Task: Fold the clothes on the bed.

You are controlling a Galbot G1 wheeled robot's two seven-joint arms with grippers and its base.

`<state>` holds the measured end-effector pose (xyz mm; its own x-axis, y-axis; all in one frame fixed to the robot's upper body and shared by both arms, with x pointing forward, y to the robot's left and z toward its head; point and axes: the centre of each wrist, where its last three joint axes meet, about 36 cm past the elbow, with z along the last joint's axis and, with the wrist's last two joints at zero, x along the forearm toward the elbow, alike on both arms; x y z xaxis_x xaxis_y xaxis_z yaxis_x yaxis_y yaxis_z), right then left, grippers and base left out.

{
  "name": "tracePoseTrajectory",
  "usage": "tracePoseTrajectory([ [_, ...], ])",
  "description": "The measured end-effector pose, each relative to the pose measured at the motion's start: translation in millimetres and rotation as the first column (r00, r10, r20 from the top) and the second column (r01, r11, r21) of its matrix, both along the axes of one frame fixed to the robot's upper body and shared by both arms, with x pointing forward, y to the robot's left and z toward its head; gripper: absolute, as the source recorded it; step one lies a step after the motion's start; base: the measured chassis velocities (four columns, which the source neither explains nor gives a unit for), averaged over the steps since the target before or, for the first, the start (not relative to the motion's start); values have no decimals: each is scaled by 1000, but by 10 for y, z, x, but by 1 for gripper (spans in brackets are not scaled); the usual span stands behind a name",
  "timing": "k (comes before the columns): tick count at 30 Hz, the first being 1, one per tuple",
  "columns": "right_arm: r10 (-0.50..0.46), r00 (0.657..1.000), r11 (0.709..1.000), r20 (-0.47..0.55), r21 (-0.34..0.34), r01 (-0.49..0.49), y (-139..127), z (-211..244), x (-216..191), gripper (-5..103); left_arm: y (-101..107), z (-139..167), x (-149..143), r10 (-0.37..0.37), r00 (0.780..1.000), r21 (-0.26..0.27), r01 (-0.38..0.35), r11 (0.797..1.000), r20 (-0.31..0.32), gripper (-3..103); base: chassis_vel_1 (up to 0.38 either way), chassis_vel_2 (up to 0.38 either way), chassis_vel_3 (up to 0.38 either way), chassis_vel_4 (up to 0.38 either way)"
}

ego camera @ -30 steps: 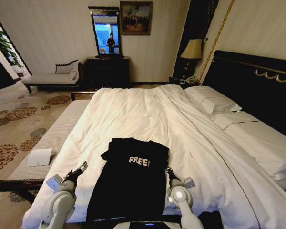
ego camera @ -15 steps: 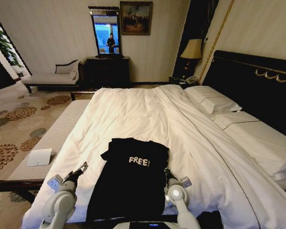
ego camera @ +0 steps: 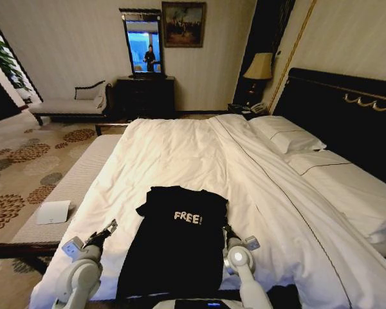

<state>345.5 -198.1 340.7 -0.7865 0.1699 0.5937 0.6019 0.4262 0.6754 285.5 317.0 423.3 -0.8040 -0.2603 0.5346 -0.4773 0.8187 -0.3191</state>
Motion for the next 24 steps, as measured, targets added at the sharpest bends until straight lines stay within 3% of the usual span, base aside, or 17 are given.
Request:
tracePoseTrajectory([
  [24, -44, 994, 990, 99, -127, 56, -657, 313, 132, 0, -51, 2, -60, 11, 1000, -10, -11, 1000, 6, 100, 0, 0, 0, 0],
])
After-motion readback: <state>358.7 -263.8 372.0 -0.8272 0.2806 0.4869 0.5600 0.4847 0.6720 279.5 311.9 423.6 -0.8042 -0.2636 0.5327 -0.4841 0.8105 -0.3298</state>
